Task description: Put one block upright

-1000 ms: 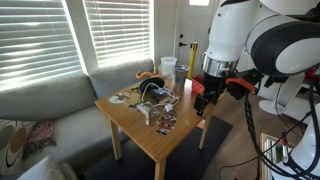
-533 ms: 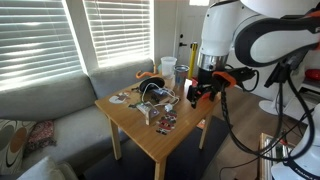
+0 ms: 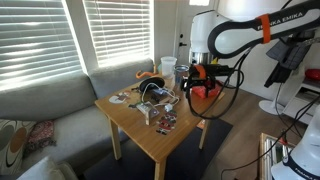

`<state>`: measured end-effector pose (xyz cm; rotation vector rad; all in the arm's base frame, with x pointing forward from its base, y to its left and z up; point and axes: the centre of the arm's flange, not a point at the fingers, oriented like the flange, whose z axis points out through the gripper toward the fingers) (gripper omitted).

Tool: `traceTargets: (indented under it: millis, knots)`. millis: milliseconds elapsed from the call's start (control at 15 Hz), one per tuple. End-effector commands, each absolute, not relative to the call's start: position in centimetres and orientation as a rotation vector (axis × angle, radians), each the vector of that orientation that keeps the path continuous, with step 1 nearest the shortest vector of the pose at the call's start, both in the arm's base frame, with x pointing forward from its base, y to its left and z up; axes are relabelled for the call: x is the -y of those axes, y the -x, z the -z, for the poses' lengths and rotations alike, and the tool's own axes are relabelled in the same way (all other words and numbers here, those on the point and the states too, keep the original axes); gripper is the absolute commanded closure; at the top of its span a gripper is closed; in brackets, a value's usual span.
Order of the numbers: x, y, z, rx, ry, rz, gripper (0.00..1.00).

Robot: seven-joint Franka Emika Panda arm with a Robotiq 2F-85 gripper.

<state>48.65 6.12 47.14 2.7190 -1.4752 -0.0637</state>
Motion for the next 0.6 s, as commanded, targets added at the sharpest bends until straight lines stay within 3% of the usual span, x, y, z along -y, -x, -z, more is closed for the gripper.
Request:
traceTargets:
  millis: [0,533]
  knots:
    - [-5.6,-50.3,-46.1,1.734,-2.543,0.076,0.00]
    - [-2.4,-51.3,-44.0,2.240,-2.123,-0.019,0.00]
